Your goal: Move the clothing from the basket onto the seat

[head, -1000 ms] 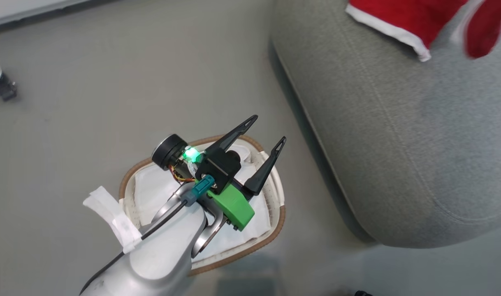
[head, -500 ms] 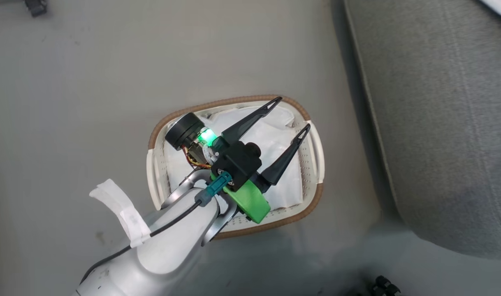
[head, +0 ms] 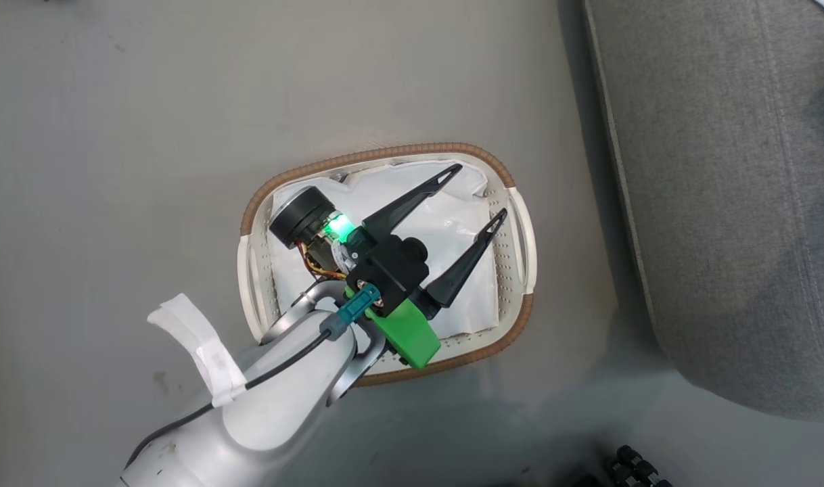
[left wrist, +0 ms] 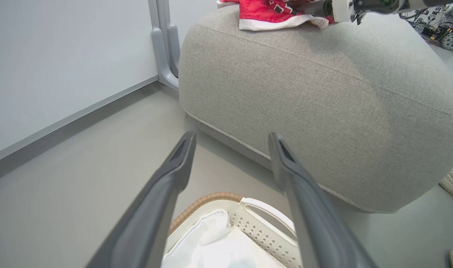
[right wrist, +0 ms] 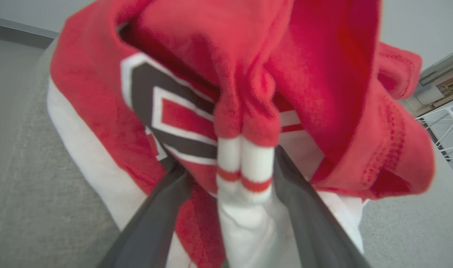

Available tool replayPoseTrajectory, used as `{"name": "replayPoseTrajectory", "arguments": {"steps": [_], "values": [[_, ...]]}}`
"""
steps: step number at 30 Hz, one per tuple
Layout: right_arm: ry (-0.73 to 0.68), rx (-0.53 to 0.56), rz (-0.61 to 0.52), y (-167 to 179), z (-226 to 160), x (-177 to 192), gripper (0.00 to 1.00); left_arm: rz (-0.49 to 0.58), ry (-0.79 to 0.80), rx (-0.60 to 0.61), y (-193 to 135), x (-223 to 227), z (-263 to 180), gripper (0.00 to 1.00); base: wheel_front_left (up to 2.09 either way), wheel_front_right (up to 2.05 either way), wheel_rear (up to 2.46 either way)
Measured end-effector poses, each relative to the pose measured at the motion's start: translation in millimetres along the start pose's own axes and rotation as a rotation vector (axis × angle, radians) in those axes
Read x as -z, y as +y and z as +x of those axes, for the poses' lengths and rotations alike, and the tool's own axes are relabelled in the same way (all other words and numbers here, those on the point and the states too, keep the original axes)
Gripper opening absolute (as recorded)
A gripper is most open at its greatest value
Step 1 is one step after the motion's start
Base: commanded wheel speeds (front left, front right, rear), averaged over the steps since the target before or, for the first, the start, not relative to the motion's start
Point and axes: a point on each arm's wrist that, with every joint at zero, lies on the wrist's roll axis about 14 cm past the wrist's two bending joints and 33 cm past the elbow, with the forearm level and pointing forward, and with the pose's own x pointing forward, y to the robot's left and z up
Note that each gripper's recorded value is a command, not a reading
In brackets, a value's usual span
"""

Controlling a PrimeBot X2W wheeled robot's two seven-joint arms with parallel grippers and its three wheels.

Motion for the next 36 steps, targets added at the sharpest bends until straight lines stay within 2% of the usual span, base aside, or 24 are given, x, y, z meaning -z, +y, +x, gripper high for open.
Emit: {"name": "replayPoseTrajectory", "arguments": {"steps": [11, 15, 25, 31, 36], "values": [[-0.101, 0.011, 0.060, -11.5, -53.1, -22.7, 1.00, 0.004, -0.051, -0.020, -10.3, -31.9, -2.2, 1.00, 0.00, 0.00, 0.00], [-0.140, -0.003, 0.061, -12.9, -71.4, -35.7, 1.00, -0.010, -0.086, -0.078, -6.6, -48.7, -8.8, 1.00, 0.00, 0.00, 0.00], [-0.304, -0.015, 0.090, -21.7, -103.9, -97.3, 1.00, -0.023, -0.156, -0.261, 9.6, -82.2, -47.2, 1.00, 0.00, 0.00, 0.00], [-0.429, -0.073, 0.171, 7.4, -122.1, -141.8, 1.00, -0.028, -0.189, -0.422, 29.5, -93.7, -89.3, 1.00, 0.00, 0.00, 0.00], [-0.471, -0.139, 0.256, 41.2, -141.3, -151.2, 1.00, -0.038, -0.199, -0.563, 40.9, -92.1, -129.3, 1.00, 0.00, 0.00, 0.00]]}}
